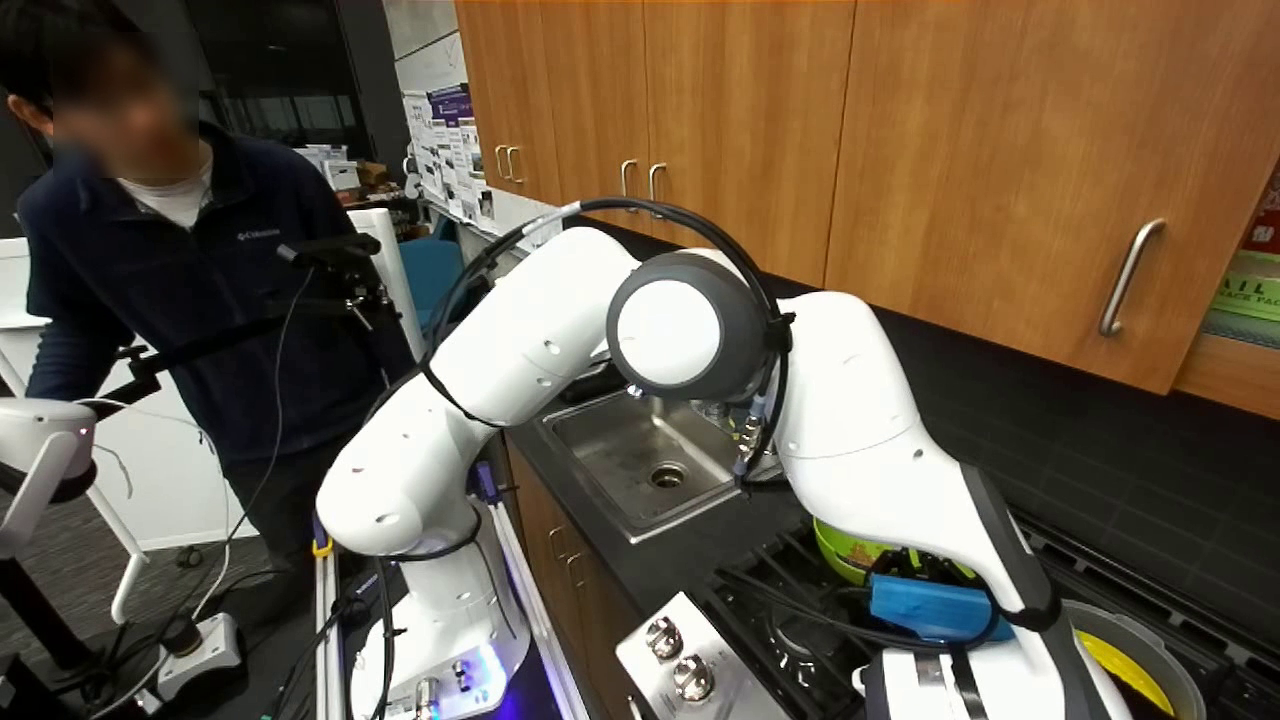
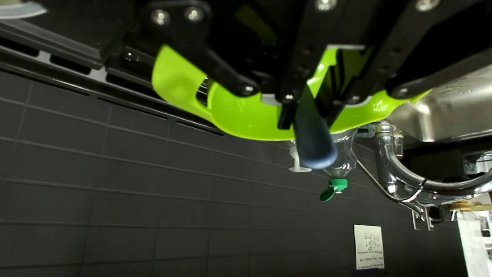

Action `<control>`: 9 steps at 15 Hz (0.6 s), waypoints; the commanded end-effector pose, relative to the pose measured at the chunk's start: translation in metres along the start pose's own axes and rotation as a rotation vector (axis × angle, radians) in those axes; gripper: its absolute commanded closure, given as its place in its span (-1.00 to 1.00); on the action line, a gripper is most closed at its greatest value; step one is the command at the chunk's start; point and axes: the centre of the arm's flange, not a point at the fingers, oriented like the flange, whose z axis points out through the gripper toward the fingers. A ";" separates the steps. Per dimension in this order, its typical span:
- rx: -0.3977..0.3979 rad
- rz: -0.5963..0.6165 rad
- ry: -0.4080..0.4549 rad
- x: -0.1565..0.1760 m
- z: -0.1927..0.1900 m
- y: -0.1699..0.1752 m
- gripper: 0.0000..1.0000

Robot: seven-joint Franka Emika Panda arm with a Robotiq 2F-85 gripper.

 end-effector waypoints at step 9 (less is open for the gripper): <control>0.057 0.054 0.050 0.005 -0.030 0.031 0.91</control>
